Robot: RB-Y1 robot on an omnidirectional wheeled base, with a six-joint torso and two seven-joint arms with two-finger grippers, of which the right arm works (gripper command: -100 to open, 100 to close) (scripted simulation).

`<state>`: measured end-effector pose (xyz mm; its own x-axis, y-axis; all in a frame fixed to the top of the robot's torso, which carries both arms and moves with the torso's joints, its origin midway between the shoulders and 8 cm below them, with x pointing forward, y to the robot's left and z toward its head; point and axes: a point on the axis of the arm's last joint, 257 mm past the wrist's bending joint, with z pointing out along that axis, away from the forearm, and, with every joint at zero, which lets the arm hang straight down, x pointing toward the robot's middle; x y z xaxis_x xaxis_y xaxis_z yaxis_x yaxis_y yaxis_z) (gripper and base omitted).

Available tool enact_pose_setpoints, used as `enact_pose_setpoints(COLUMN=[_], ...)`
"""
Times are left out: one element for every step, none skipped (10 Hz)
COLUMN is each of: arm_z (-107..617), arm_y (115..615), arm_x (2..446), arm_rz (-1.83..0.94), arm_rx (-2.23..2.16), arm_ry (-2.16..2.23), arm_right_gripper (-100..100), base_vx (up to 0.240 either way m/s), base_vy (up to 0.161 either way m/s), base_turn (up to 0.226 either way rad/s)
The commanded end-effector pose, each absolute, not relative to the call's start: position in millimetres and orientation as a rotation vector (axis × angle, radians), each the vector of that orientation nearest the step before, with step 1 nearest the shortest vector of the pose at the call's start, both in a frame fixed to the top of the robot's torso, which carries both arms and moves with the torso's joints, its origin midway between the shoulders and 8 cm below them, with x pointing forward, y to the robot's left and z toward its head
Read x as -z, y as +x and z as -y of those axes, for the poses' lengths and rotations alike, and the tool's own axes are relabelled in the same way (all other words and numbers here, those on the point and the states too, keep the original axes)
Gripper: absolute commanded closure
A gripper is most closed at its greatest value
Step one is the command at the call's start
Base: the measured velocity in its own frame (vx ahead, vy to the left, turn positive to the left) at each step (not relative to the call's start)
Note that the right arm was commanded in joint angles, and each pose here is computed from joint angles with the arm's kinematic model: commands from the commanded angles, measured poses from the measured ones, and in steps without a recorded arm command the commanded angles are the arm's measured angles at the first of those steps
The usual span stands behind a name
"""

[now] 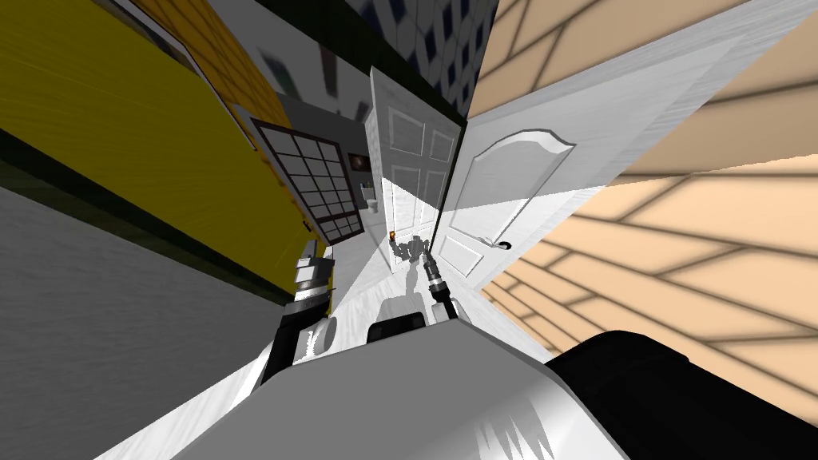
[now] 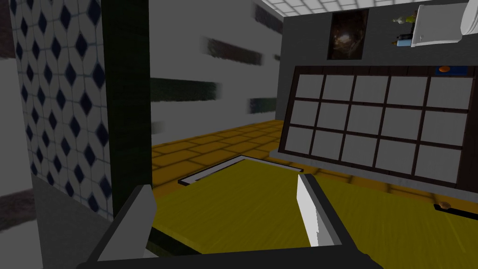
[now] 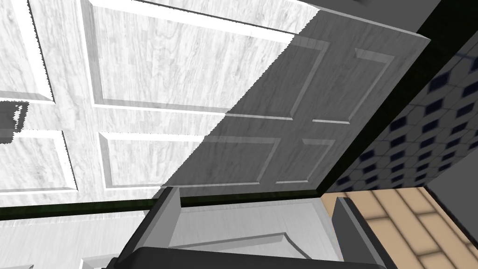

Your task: Push the door open

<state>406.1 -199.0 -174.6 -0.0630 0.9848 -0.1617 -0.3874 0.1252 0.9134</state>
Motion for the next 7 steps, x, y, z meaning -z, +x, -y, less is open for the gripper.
enact_pose_setpoints(arm_z=[193, 190, 186, 182, 179, 175, 171], arm_y=[407, 408, 408, 409, 409, 410, 410], arm_x=[187, 194, 202, 210, 217, 225, 233], arm_rz=[-1.071, -1.086, -1.101, -1.116, -1.131, -1.146, -1.161], arm_rx=[-1.338, -1.343, -1.349, -1.355, -1.361, -1.367, -1.372], arm_ry=[0.777, 0.784, 0.79, 0.796, 0.802, 0.809, 0.815], arm_right_gripper=[-100, -100, -100, -100, -100, -100, -100], base_vx=[0.101, 0.104, 0.1, 0.095, 0.102, 0.111, 0.097], base_vy=[0.005, -0.001, -0.011, -0.006, -0.019, -0.029, -0.028], base_turn=[0.004, 0.003, 0.004, 0.006, 0.003, 0.007, 0.006])
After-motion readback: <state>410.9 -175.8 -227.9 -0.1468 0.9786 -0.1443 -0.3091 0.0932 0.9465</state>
